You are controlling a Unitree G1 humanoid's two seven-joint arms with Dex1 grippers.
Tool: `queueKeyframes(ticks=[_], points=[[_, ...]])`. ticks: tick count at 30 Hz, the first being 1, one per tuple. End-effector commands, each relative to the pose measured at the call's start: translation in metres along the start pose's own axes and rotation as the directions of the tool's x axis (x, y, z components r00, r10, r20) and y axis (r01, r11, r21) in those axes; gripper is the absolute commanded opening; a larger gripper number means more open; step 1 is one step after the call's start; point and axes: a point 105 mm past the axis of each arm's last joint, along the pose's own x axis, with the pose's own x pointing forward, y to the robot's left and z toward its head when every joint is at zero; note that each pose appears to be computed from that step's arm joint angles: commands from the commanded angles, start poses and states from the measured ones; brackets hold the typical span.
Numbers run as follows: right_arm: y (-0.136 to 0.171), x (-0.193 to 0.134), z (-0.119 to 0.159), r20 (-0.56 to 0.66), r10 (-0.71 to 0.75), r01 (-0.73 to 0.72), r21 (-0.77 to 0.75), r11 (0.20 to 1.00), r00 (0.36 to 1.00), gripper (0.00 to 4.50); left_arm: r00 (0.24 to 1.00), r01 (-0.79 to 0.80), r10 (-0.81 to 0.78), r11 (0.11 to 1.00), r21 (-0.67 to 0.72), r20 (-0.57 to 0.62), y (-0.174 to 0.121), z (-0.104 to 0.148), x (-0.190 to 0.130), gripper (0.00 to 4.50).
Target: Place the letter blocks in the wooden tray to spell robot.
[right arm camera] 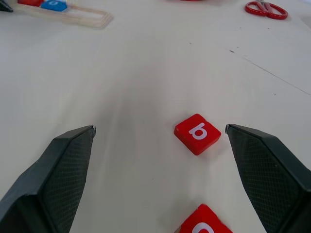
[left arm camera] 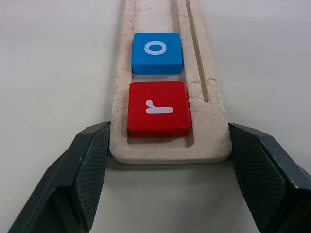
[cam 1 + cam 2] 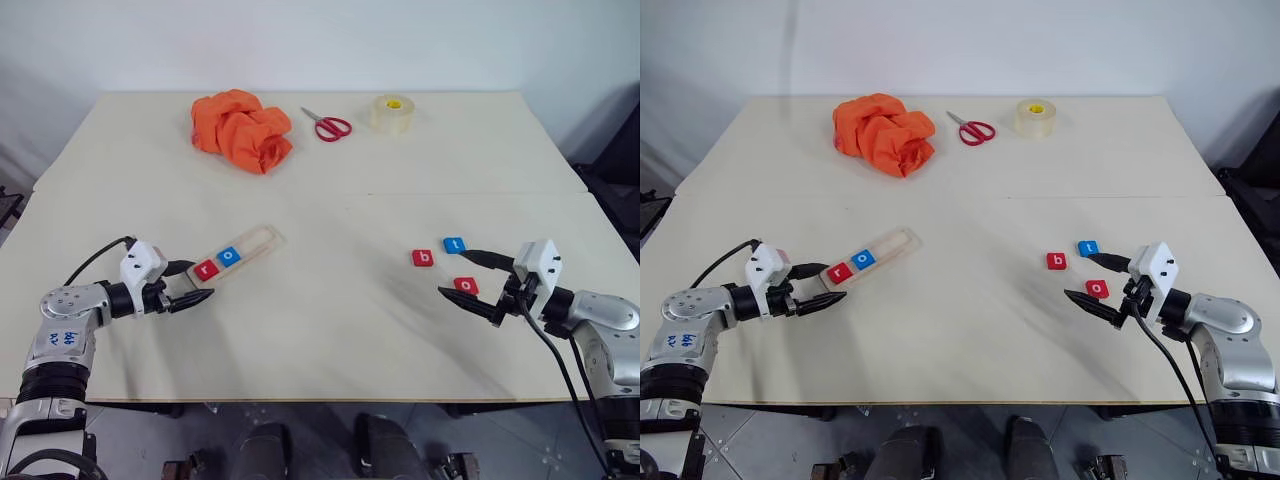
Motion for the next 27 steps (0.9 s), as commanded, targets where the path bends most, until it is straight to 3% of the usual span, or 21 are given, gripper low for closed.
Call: queueKeyframes(ticks=[1,13,26,27], points=[[-0.003,-0.005,0.011,0.018,0.006,-0.006,-0.042,0.999,1.0,4.5,0.99,0.135,-0.139,0.985,0.105,0.031,-0.021,0.021,0.012,3.41],[0.004,-0.018,0.01,-0.009,0.009,-0.01,-0.048,0.999,1.0,4.5,0.907,0.39,-0.419,0.87,0.301,0.037,-0.071,0.062,0.06,3.41],[0.016,-0.029,0.014,-0.019,-0.046,0.045,-0.039,0.998,0.999,4.5,0.872,0.458,-0.489,0.834,0.308,0.027,-0.088,0.062,0.085,3.41],[0.017,-0.029,0.015,-0.018,-0.048,0.047,-0.039,0.998,0.999,4.5,0.872,0.458,-0.489,0.834,0.309,0.029,-0.088,0.062,0.086,4.13]])
